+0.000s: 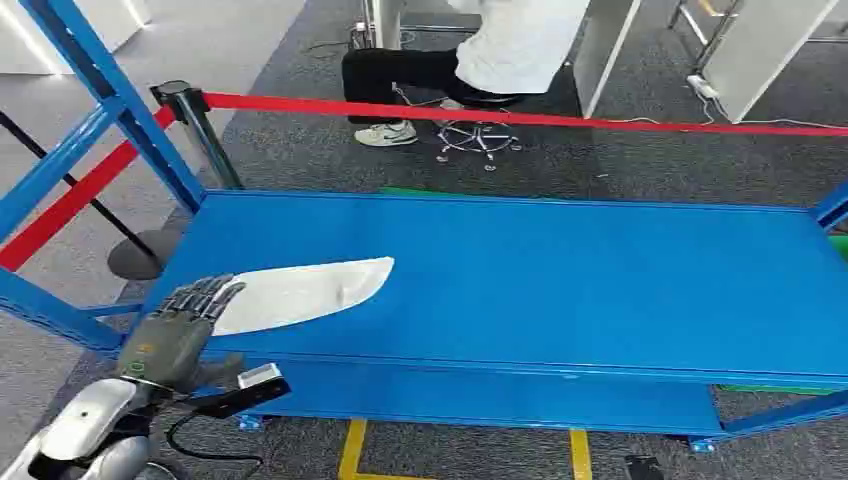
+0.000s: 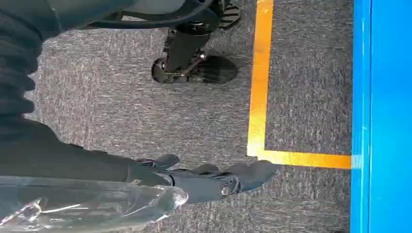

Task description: Take the parts from the cabinet and place them on the table.

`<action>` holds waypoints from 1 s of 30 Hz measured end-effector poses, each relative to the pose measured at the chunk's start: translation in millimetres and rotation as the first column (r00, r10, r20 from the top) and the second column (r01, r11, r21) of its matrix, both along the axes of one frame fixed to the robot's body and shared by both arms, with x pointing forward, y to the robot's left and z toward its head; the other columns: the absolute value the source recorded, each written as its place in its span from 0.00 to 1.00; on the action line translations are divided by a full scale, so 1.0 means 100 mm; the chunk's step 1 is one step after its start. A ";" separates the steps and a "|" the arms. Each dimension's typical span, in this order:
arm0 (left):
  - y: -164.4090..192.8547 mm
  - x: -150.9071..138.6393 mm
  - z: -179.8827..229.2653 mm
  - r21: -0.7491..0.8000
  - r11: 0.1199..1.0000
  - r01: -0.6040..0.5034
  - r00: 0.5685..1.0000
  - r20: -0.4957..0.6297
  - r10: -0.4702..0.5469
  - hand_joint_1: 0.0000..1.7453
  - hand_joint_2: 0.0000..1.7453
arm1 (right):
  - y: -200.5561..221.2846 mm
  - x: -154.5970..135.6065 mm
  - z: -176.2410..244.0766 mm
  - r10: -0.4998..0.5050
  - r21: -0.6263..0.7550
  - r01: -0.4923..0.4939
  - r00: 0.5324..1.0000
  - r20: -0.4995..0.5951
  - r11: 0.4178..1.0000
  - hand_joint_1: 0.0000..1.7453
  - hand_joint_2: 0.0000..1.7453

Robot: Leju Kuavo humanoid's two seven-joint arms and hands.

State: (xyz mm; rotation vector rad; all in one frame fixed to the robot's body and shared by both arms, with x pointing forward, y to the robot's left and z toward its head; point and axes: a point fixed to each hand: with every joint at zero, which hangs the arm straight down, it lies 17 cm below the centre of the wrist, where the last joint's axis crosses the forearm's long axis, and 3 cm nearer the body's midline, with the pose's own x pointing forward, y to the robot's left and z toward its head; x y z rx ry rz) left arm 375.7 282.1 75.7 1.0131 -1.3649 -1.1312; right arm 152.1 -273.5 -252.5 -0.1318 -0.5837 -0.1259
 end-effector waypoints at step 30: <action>0.20 0.82 -0.43 0.037 0.998 0.042 0.996 -0.080 -0.039 0.00 1.00 | 0.22 0.33 0.08 0.093 0.010 -0.094 0.995 0.023 0.996 0.00 1.00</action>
